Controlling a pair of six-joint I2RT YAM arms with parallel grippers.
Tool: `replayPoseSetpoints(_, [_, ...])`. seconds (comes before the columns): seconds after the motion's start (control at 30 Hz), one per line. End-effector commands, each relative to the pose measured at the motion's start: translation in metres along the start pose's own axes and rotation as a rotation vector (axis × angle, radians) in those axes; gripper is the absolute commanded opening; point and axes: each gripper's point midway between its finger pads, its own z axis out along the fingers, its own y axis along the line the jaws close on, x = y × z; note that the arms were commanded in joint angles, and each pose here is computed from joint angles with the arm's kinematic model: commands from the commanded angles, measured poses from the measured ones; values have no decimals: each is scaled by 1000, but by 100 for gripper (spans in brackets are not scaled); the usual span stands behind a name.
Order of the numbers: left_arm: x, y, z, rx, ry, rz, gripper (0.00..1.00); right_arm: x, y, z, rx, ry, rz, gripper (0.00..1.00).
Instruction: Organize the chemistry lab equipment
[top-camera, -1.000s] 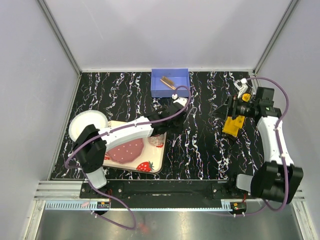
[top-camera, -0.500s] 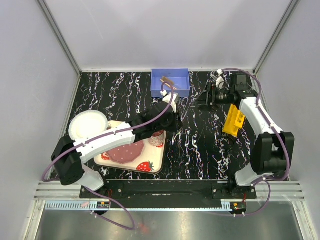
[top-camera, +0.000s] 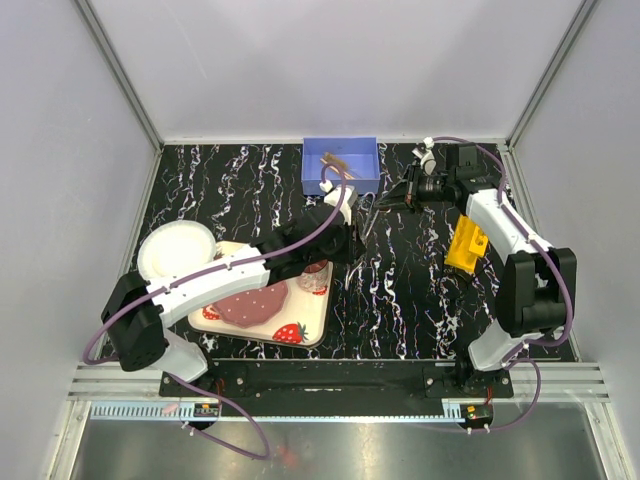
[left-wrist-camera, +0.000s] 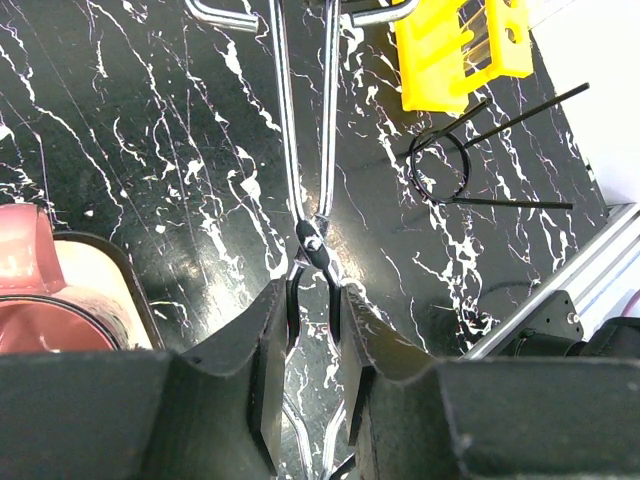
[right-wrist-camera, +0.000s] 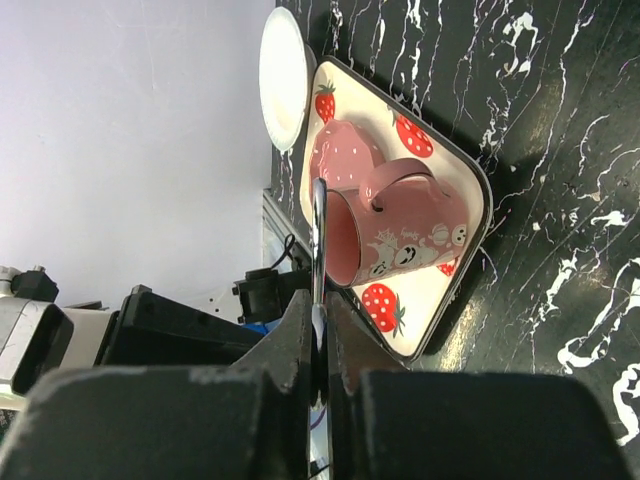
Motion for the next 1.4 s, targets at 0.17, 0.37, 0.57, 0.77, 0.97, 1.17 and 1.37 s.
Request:
replayPoseSetpoints(0.17, [-27, -18, -39, 219, -94, -119, 86, 5, 38, -12, -131, -28, -182, 0])
replayPoseSetpoints(0.37, [-16, -26, -72, 547, -76, -163, 99, 25, 61, -24, -260, -1, -307, 0])
replayPoseSetpoints(0.57, [-7, -47, -82, 716, -16, -124, 99, 45, 81, -34, -419, 71, -356, 0])
replayPoseSetpoints(0.77, [-16, -63, -83, 821, -32, -125, 84, 54, 83, -36, -431, 92, -345, 0])
replayPoseSetpoints(0.97, [-8, -68, -72, 837, 26, -147, 61, 53, 85, -37, -438, 89, -355, 0])
replayPoseSetpoints(1.17, [-11, -68, -72, 833, 18, -159, 31, 54, 85, -36, -440, 90, -354, 0])
replayPoseSetpoints(1.37, [-5, -61, -69, 781, 49, -160, 0, 56, 85, -38, -442, 93, -371, 14])
